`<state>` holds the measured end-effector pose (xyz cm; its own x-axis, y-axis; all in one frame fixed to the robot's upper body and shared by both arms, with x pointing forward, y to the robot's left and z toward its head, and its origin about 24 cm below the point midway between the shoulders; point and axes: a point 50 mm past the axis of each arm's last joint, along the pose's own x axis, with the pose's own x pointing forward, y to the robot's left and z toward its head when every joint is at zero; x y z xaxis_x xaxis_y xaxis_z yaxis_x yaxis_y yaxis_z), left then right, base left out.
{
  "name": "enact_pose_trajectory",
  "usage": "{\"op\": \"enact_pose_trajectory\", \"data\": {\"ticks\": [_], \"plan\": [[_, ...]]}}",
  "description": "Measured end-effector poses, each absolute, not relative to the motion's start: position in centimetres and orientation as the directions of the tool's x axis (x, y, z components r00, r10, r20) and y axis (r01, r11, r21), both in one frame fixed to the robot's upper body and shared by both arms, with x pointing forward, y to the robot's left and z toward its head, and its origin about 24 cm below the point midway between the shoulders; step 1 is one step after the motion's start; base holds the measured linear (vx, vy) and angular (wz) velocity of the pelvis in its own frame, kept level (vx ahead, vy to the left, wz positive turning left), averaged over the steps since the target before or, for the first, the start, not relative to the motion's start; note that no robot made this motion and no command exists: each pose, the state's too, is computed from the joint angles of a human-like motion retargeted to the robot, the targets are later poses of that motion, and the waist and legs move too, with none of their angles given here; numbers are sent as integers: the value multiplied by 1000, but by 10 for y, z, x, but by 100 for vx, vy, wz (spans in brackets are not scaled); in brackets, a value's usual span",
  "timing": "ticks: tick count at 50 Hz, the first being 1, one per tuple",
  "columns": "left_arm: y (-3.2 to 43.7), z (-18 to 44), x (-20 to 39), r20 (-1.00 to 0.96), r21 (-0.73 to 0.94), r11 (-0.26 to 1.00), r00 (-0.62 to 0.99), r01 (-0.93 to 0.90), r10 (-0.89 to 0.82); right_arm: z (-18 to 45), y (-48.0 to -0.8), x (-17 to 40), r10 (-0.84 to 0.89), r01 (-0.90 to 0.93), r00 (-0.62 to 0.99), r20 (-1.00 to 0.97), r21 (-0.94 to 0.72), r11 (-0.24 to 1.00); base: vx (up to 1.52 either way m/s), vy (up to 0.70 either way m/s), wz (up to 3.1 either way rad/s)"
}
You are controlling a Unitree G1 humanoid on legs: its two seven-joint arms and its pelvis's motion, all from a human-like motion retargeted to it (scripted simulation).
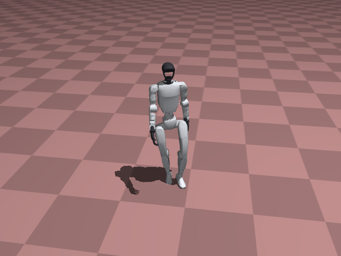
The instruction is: Walk run
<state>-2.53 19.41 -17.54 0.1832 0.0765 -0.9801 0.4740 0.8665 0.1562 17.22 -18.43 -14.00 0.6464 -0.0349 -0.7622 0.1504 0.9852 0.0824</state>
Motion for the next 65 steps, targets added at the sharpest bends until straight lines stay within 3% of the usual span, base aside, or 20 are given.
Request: {"op": "enact_pose_trajectory", "data": {"ticks": [7,13,22,33,42,47,52,58,65], "plan": [[194,-174,-57,-997,77,894,22,441,75,-111,-186,225,-30,82,753,-657,48,996,73,4,-45],[197,-176,-35,-996,86,900,55,427,70,-126,-187,201,10,27,704,-710,40,999,83,12,-19],[196,-171,76,-936,175,881,352,440,11,-164,-191,107,-35,53,477,-878,-10,999,73,7,-15],[220,-111,220,-726,325,866,687,380,-29,-179,-187,6,-39,151,199,-979,-9,988,62,-6,57],[226,-72,265,-560,394,862,827,320,-51,-179,-178,-28,5,206,109,-994,28,978,83,-22,27],[216,-103,226,-652,343,862,755,374,-68,-179,-176,-30,7,210,93,-996,26,977,96,-24,14],[198,-142,161,-799,263,841,595,472,-85,-180,-180,1,-25,198,194,-981,14,980,78,-16,-25],[190,-169,81,-916,166,844,398,510,-60,-172,-187,77,-30,104,375,-927,10,995,67,-16,-11],[187,-178,-11,-987,93,903,158,420,28,-137,-189,175,-73,53,664,-744,-50,997,58,-10,-11]]}}
